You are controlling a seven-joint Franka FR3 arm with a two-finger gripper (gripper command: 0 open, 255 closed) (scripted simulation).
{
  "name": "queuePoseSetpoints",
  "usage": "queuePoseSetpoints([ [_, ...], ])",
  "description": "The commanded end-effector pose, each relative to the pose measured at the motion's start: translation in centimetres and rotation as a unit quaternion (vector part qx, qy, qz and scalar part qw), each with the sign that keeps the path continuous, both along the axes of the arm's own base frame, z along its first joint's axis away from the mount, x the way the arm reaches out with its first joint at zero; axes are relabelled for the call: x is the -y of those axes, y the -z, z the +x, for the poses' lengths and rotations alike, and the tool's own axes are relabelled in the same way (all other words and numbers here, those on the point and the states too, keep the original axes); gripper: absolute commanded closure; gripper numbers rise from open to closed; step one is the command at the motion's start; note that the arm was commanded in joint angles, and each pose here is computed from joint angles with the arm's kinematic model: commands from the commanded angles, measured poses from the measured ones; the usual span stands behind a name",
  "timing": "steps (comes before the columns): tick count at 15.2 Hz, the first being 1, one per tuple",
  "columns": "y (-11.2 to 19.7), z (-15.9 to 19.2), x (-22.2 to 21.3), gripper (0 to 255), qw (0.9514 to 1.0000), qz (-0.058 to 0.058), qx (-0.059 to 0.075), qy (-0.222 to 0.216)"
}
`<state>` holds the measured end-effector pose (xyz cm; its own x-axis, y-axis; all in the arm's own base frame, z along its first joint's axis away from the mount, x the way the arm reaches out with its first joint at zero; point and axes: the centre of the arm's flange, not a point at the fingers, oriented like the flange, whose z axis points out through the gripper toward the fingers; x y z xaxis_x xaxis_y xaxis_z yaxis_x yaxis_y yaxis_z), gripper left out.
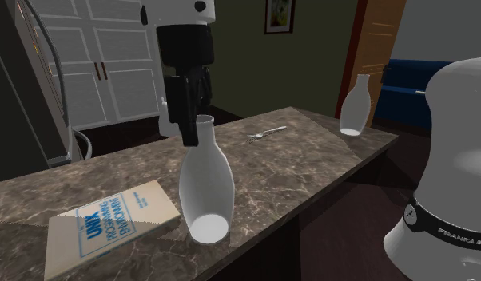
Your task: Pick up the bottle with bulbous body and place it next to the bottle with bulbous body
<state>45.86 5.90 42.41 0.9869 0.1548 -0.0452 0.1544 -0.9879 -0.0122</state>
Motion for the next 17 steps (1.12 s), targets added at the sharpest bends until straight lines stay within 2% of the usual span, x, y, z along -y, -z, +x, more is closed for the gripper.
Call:
queuePoseSetpoints([
  [1,0.1,0.0,0.0,0,1.0,0.0,0.0,0.0],
  [5,0.1,0.0,0.0,0,1.0,0.0,0.0,0.0],
  [6,0.1,0.0,0.0,255,1.0,0.0,0.0,0.0],
  [15,0.1,0.0,0.0,255,1.0,0.0,0.0,0.0],
  [17,-0.9,0.0,0.0,255,1.0,0.0,0.0,0.0],
])
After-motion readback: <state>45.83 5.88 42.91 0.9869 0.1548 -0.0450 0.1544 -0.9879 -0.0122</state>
